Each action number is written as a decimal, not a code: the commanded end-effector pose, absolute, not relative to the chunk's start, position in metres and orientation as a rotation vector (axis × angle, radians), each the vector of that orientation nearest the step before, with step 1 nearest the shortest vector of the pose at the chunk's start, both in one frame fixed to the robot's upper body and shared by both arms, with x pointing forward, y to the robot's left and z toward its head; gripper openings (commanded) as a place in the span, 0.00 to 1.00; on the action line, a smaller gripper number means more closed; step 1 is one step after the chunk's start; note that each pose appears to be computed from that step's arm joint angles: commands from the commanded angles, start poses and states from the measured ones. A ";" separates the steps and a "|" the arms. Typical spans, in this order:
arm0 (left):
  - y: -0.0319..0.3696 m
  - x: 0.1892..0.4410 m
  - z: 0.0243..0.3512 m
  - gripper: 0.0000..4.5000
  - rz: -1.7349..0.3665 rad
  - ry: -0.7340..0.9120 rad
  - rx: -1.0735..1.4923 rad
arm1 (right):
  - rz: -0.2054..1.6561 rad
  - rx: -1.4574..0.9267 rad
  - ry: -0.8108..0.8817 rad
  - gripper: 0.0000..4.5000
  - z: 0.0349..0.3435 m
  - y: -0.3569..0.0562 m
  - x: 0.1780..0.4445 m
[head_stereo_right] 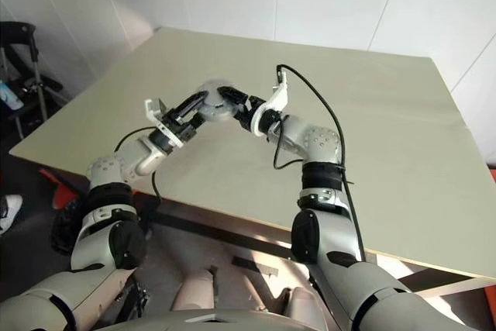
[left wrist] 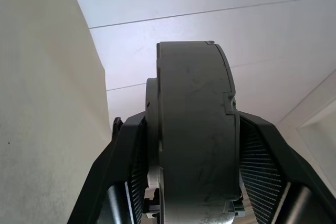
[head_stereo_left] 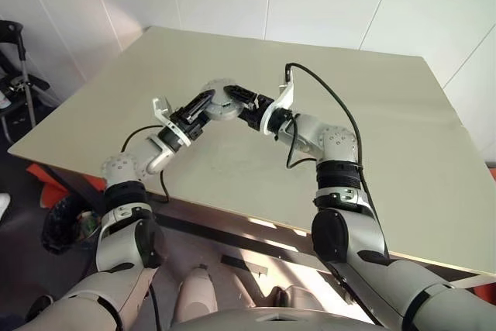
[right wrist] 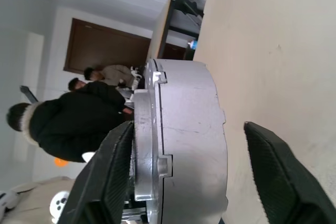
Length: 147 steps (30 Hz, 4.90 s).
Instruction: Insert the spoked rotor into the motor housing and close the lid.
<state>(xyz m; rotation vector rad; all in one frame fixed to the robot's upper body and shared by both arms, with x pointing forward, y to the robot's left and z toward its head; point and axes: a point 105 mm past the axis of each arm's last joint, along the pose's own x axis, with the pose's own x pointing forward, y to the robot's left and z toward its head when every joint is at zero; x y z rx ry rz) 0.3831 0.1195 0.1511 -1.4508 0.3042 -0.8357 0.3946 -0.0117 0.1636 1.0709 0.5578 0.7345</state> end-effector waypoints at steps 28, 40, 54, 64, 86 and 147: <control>0.128 0.388 0.172 0.47 -0.837 0.199 -1.423 | 0.504 1.001 0.419 0.88 0.158 -0.045 0.426; 0.173 0.402 0.174 0.47 -0.652 0.065 -1.318 | 0.515 0.771 0.328 0.88 0.167 -0.063 0.430; 0.237 0.424 0.129 0.47 -0.177 0.069 -1.248 | 0.531 0.694 0.243 0.88 0.184 -0.090 0.426; 0.236 0.425 0.094 0.47 -0.028 0.245 -1.230 | 0.519 0.700 0.244 0.88 0.183 -0.090 0.427; 0.207 0.403 0.051 1.00 -0.080 0.554 -1.128 | 0.492 0.709 0.274 0.88 0.174 -0.088 0.430; 0.146 0.362 0.152 1.00 -0.727 -0.001 -0.025 | 0.917 -0.042 0.084 0.88 0.118 -0.125 0.347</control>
